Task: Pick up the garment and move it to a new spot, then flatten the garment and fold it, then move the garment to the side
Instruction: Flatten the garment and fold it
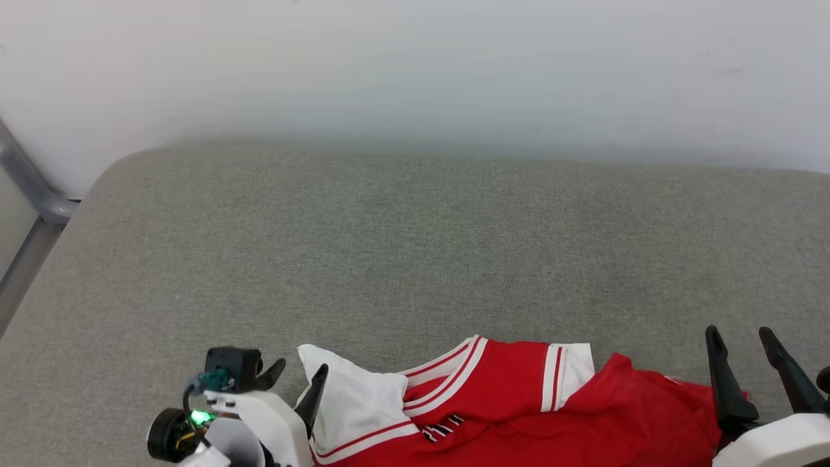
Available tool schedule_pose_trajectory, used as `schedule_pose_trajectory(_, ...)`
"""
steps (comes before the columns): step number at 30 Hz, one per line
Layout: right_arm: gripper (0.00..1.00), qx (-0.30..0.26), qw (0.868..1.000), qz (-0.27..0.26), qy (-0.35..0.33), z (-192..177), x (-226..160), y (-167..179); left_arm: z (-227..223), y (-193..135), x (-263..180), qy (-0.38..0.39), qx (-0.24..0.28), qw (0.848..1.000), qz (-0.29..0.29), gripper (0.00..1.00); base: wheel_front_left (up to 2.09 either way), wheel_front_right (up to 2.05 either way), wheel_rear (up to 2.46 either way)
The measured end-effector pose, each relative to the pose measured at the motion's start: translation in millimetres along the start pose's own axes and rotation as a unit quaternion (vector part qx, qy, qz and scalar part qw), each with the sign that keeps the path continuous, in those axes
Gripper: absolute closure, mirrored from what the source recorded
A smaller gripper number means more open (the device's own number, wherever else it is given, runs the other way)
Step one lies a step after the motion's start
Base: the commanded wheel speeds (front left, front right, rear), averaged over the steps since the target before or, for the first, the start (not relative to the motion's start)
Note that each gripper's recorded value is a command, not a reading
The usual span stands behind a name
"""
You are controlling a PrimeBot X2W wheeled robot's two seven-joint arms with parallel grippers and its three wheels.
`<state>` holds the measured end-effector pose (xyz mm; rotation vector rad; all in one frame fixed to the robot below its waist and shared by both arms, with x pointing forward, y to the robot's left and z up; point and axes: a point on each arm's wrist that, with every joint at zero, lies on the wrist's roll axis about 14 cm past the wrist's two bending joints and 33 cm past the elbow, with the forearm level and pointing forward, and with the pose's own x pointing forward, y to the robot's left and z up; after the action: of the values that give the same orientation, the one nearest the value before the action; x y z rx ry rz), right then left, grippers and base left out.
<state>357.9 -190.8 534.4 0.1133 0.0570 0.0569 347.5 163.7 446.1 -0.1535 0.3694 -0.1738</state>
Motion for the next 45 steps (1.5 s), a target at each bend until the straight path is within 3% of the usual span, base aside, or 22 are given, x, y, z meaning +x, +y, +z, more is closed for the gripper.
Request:
schedule_pose_trajectory(8,0.0,0.002,1.0,-0.005,0.016,-9,6,-3,-7,6,27,0.132,0.009,0.99,-0.04,0.0,0.0,0.0,0.0)
schedule_pose_trajectory(17,0.0,0.011,0.998,-0.032,0.044,-32,15,-20,-44,19,54,0.274,0.021,0.96,-0.052,0.0,0.0,0.0,0.0)
schedule_pose_trajectory(18,0.0,0.011,0.998,-0.036,0.046,-34,15,-23,-49,18,55,0.287,0.02,0.956,-0.056,0.18,0.0,0.0,0.0)
schedule_pose_trajectory(19,0.0,0.012,0.998,-0.04,0.046,-35,14,-25,-51,17,57,0.296,0.015,0.953,-0.061,0.63,0.0,0.0,0.0)
schedule_pose_trajectory(20,0.0,0.014,0.998,-0.043,0.047,-36,14,-27,-54,17,58,0.304,0.014,0.95,-0.063,1.0,0.0,0.0,0.0)
schedule_pose_trajectory(22,0.0,0.015,0.998,-0.049,0.048,-37,13,-31,-55,17,60,0.313,0.016,0.947,-0.066,1.0,0.0,0.0,0.0)
schedule_pose_trajectory(27,0.0,0.02,0.997,-0.054,0.044,-36,11,-34,-42,15,65,0.278,0.039,0.957,-0.07,1.0,0.0,0.0,0.0)
schedule_pose_trajectory(33,0.0,0.025,0.998,-0.044,0.034,-31,14,-28,19,24,72,0.167,0.074,0.982,-0.056,1.0,0.0,0.0,0.0)
schedule_pose_trajectory(39,0.0,0.026,0.999,-0.02,0.03,-28,22,-13,60,51,51,0.104,0.073,0.992,-0.014,1.0,0.0,0.0,0.0)
schedule_pose_trajectory(45,0.0,0.026,0.999,0.001,0.028,-26,28,0,22,90,0,0.134,0.024,0.989,0.054,1.0,0.0,0.0,0.0)
